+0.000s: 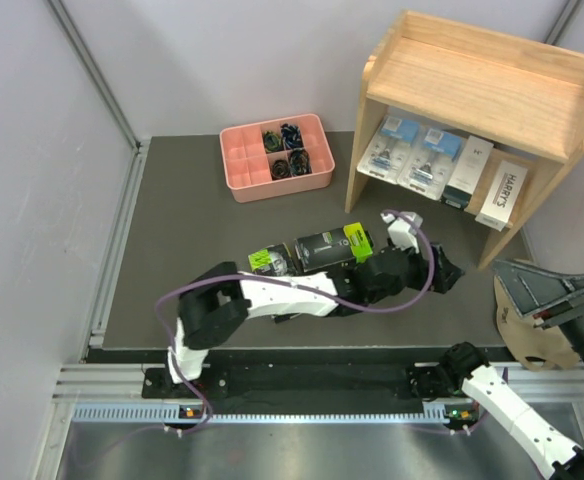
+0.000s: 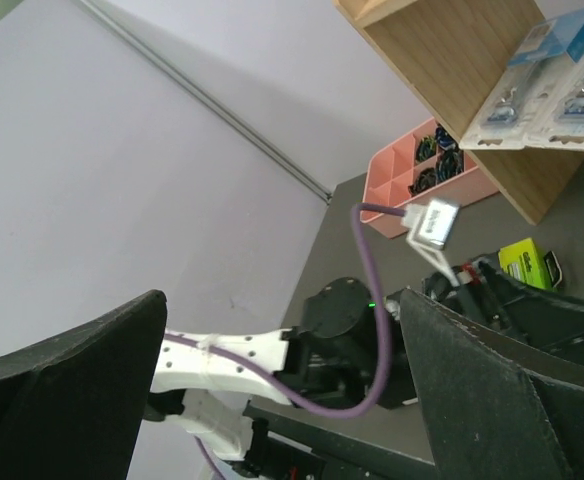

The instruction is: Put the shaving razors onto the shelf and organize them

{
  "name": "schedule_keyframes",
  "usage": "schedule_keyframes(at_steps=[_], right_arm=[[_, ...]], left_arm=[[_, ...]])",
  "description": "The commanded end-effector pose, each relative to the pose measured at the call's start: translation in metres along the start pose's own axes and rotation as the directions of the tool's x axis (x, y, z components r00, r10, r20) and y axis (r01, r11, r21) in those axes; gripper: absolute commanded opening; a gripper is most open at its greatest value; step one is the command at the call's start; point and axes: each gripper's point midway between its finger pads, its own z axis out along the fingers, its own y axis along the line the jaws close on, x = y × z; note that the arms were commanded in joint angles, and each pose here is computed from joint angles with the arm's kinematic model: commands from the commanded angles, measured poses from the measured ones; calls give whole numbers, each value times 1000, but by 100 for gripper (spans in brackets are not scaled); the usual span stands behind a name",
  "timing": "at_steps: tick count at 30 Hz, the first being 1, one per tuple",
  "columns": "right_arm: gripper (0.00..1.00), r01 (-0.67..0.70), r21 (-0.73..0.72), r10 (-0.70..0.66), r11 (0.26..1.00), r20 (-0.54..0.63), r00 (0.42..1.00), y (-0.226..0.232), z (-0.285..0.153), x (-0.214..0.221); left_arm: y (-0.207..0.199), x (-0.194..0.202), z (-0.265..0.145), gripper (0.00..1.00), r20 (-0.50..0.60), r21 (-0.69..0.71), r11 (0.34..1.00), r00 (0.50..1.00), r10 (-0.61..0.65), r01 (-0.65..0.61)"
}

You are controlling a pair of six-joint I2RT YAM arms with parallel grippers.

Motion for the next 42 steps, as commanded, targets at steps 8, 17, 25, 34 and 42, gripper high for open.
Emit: schedule_keyframes(at_steps=[8, 17, 25, 34, 42], right_arm=[[99, -45, -18, 42, 999, -162, 986, -15, 48, 57], [99, -54, 7, 52, 999, -394, 918, -41, 95, 128], [99, -35, 75, 69, 997, -515, 854, -84, 122, 190], [99, 84, 133, 36, 988, -710, 704, -117, 150, 301], [86, 46, 138, 77, 989, -767, 637, -140, 173, 366]], left_arm=[[65, -66, -127, 99, 86, -285, 938, 969, 230, -197], [154, -91, -209, 99, 23, -473, 874, 990, 141, -113], [211, -129, -275, 99, 85, -572, 820, 996, 29, 25], [261, -118, -319, 99, 121, -580, 777, 969, -215, 244], [283, -98, -335, 99, 135, -553, 754, 931, -339, 355]])
